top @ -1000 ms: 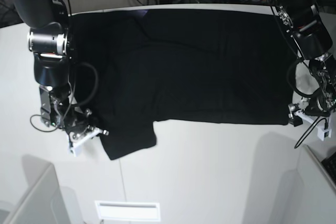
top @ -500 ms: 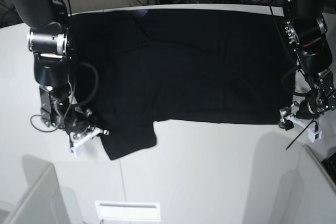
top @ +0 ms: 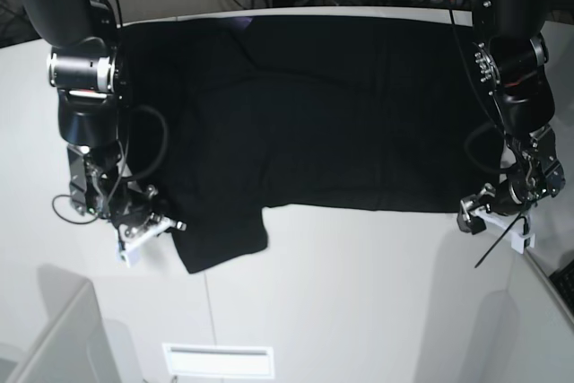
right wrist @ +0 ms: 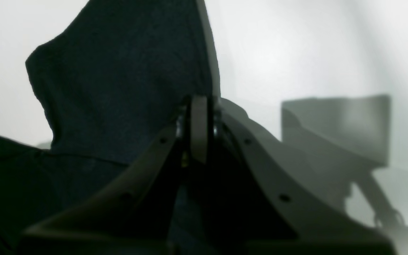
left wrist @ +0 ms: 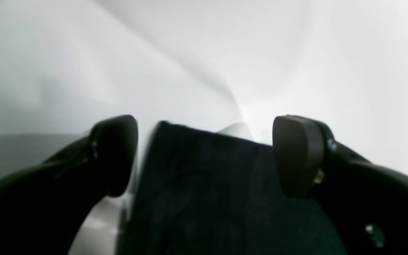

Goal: Fold the T-shirt properly
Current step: 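Pinch the opposite shirt edge with both grippers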

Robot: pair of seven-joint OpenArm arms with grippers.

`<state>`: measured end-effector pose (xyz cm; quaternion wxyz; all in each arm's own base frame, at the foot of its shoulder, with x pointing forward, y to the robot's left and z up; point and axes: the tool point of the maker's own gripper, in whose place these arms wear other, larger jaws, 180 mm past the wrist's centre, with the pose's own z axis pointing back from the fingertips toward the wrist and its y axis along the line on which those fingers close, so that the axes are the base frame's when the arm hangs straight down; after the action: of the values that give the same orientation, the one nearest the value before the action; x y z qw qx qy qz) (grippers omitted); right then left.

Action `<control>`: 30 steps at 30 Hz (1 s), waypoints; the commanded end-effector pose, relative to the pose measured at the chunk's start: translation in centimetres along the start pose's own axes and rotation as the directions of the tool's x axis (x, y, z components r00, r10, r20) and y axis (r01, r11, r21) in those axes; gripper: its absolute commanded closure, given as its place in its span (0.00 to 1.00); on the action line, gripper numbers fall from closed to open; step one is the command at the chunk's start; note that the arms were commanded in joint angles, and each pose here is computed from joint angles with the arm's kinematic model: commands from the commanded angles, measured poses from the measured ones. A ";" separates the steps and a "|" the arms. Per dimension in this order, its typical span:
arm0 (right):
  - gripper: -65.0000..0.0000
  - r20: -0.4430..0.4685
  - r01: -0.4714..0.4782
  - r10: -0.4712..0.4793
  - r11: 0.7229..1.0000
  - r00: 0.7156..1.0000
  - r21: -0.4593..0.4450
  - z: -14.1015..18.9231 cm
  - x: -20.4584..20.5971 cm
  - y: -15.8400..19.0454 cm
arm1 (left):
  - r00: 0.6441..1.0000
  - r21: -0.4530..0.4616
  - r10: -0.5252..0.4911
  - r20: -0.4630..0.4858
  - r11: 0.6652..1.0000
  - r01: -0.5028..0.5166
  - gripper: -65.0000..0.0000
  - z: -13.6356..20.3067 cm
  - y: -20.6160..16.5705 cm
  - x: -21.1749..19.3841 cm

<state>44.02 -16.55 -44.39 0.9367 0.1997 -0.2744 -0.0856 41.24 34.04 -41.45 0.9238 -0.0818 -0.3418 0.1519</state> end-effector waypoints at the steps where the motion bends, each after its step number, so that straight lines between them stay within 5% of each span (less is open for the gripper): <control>1: 1.00 -0.034 -0.017 0.016 0.999 0.999 -0.035 0.4 -0.1 -0.9 | 0.999 0.005 -0.005 -0.040 1.000 0.005 0.13 0.2 0.2 -0.4; 6: 1.00 -0.047 -0.014 0.012 0.999 0.999 -0.040 0.3 -1.0 -1.3 | 0.998 0.011 -0.003 -0.057 1.000 0.004 0.18 0.1 0.6 -1.4; 10: 1.00 -0.048 -0.013 0.011 0.999 0.999 -0.040 0.3 -1.1 -1.3 | 0.998 0.013 -0.003 -0.063 1.000 0.004 0.53 0.1 0.7 -1.7; 17: 1.00 -0.045 -0.013 0.012 0.999 0.999 -0.034 0.2 -1.1 -1.0 | 0.997 0.020 -0.005 -0.080 1.000 0.007 1.00 0.1 1.1 -2.9; 22: 1.00 -0.040 -0.015 0.014 0.999 0.999 -0.032 0.2 -0.9 -0.9 | 0.997 0.019 -0.009 -0.074 1.000 0.010 1.00 0.1 1.0 -2.7; 30: 1.00 0.099 -0.130 0.130 0.991 0.986 -0.012 2.4 1.9 1.1 | 0.996 0.031 -0.091 0.004 0.995 0.090 1.00 2.0 0.5 0.2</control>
<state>42.36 -16.26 -43.43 0.9368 0.1752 -0.3004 -0.0372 38.83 33.48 -41.88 0.9363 -0.0627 -0.3254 0.1165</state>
